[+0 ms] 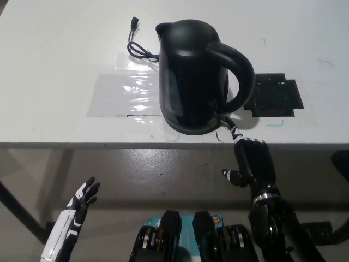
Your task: A kettle is kept at the center of the table close to the robot and the robot uses its right index finger to press downwards on the transparent start boiling button
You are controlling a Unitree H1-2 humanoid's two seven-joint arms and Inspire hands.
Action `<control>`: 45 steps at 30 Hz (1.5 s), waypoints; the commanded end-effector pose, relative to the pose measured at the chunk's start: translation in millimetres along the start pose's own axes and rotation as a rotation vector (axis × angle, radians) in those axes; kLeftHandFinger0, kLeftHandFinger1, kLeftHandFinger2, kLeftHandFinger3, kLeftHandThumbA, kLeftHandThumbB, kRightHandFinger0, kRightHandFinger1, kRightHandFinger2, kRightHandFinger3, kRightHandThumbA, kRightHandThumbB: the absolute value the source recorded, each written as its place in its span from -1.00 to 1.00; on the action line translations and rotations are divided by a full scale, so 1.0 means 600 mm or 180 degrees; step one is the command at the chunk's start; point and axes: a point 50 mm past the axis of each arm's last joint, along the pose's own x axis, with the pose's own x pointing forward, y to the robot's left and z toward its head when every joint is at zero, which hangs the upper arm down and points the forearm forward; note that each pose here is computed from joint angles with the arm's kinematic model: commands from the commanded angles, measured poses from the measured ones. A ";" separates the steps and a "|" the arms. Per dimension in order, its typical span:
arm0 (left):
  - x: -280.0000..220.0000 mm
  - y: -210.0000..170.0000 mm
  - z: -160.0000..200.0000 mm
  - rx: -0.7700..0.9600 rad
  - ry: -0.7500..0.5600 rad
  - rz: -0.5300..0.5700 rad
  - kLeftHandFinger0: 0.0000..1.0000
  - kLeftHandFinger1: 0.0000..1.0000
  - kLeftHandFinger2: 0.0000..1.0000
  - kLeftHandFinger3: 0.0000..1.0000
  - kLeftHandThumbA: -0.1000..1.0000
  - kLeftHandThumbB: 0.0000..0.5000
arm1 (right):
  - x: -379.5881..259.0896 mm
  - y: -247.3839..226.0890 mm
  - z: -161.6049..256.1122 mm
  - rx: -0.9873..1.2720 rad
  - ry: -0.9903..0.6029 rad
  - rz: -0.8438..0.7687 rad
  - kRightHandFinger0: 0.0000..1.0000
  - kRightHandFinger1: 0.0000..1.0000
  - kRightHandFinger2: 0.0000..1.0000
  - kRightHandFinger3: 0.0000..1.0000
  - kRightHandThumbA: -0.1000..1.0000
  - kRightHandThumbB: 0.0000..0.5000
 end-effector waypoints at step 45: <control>0.020 0.010 0.026 0.0027 -0.0300 -0.0111 1.00 1.00 1.00 1.00 1.00 0.44 | 0.052 0.007 0.017 -0.0270 0.0002 0.0157 -1.00 -1.00 -1.00 1.00 1.00 -0.09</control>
